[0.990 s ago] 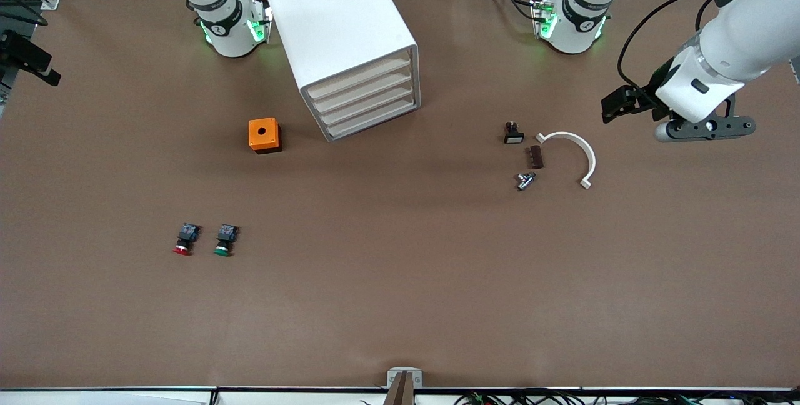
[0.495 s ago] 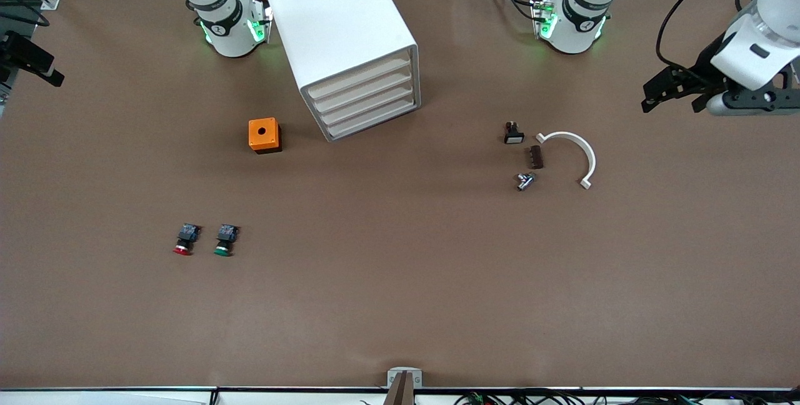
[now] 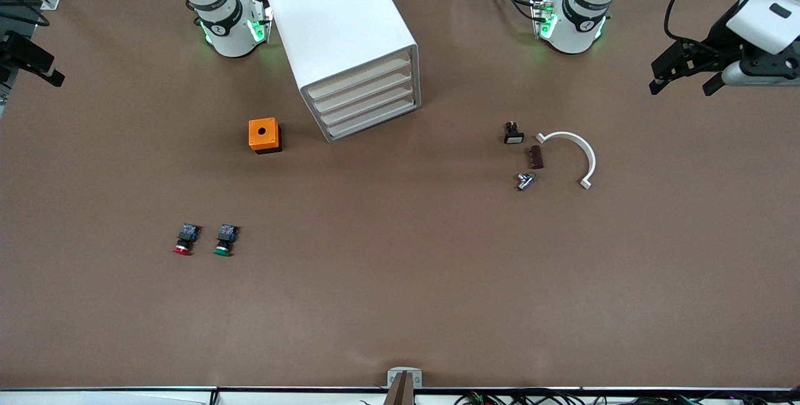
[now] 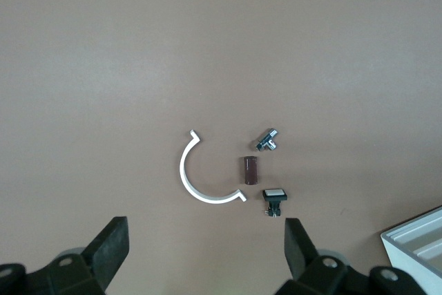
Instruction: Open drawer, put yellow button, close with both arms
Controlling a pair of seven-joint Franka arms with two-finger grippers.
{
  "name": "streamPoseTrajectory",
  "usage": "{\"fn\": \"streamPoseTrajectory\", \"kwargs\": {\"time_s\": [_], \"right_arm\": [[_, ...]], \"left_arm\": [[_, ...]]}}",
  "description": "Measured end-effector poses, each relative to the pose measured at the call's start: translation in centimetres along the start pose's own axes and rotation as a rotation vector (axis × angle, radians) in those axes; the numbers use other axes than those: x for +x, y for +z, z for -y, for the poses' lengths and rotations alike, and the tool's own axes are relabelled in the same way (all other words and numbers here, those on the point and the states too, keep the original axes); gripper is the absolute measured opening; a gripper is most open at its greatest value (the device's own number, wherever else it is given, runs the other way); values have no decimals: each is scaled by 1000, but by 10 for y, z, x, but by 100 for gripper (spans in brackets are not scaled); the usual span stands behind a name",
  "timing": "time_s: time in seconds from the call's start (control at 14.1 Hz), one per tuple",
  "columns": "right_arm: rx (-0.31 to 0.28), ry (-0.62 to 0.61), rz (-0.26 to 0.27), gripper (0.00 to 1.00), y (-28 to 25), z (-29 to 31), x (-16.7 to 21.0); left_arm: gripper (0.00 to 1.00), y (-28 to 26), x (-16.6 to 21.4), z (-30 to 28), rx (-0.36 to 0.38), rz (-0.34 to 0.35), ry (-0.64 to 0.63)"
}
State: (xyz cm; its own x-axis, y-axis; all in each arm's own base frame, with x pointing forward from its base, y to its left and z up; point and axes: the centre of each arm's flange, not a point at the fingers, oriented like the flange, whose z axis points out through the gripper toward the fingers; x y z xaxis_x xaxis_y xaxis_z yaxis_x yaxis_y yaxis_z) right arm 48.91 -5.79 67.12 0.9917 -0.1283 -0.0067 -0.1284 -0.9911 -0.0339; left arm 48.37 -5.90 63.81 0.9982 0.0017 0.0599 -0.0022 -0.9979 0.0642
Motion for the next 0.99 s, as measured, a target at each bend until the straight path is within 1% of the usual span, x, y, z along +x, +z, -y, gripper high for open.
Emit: {"fn": "streamPoseTrajectory", "kwargs": {"time_s": [0.14,0.28,0.71,0.99], "right_arm": [[0,-3,-1,100,0,2,0],[0,-6,-4,100,-1,3,0],[-6,-7,-15,100,-2,3,1],[-11,-6,-15,100,-2,3,1]], "left_arm": [[100,-8,0,4,-1,-6,-7],[100,-12,-1,7,-1,3,-13],[100,-6,0,7,1,25,-12],[100,-5,1,4,1,26,-5]]}}
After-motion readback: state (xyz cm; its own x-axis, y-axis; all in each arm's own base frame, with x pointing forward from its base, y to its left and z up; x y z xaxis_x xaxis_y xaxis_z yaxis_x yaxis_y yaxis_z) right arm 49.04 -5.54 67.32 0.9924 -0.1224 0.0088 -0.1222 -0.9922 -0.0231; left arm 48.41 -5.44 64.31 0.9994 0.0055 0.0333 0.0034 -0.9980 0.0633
